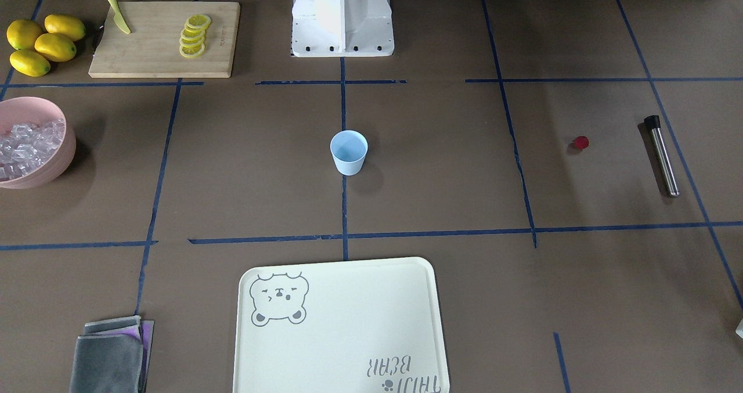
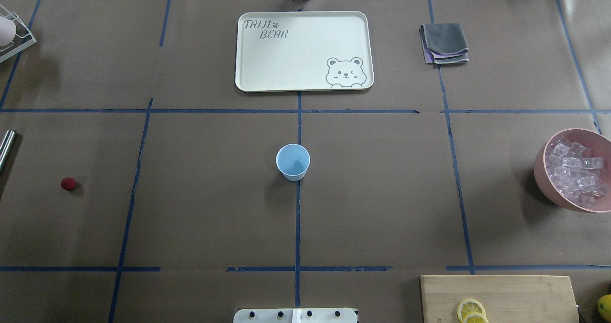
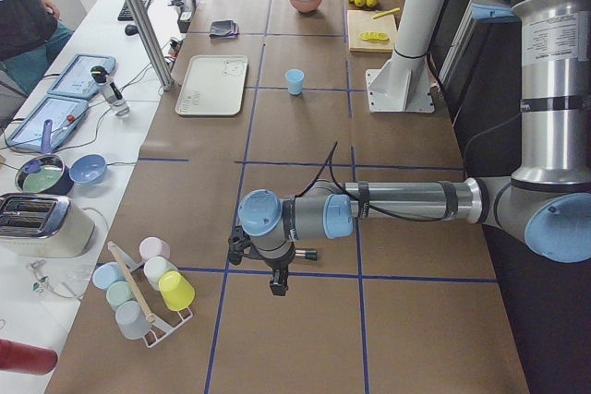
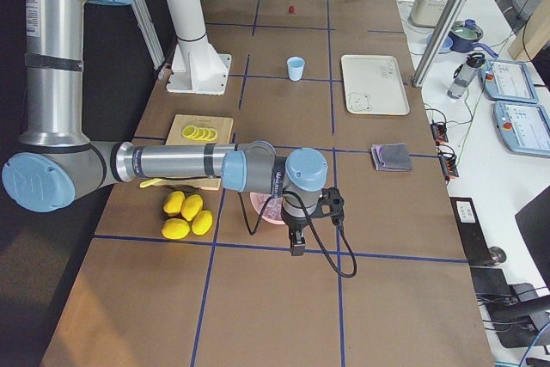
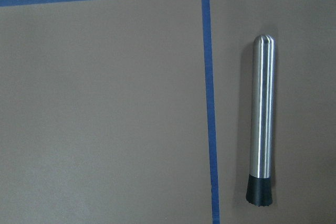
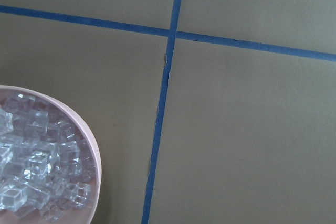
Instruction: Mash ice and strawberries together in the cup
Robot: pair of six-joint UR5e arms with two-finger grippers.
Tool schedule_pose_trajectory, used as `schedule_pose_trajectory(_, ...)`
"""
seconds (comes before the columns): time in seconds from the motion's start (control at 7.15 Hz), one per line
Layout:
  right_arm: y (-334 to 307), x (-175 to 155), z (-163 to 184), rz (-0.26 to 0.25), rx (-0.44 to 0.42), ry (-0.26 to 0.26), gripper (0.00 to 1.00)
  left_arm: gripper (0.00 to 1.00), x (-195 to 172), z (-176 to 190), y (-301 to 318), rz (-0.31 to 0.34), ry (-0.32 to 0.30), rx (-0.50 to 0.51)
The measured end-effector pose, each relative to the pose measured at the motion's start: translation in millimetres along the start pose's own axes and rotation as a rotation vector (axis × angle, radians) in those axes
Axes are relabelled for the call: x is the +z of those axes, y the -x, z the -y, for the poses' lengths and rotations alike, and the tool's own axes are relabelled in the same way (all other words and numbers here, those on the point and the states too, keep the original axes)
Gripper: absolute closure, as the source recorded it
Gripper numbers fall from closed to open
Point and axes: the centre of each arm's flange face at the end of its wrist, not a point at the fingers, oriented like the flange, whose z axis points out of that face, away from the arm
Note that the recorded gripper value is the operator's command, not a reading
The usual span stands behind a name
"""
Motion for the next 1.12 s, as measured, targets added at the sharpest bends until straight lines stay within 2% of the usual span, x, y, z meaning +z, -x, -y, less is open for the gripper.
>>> schedule_pose_trajectory(0.28, 2, -3, 3, -0.003, -0.008, -0.006, 0.0, 0.0, 0, 1, 0, 0.004, 0.002, 0.0)
schedule_pose_trajectory(0.56, 8, -11, 10, -0.012, -0.041, -0.04, 0.0, 0.0, 1, 1, 0, 0.004, 0.002, 0.0)
schedule_pose_trajectory(0.7, 14, -17, 14, -0.018, -0.077, -0.078, 0.0, 0.0, 1, 1, -1, 0.003, 0.002, 0.0)
schedule_pose_trajectory(0.98, 39, -17, 26, -0.031, -0.207, -0.155, 0.0, 0.0, 1, 1, -1, 0.0, 0.002, -0.001)
schedule_pose_trajectory(1.12, 60, -6, 34, -0.029, -0.28, -0.161, 0.0, 0.0, 2, 1, -1, 0.0, 0.003, -0.001)
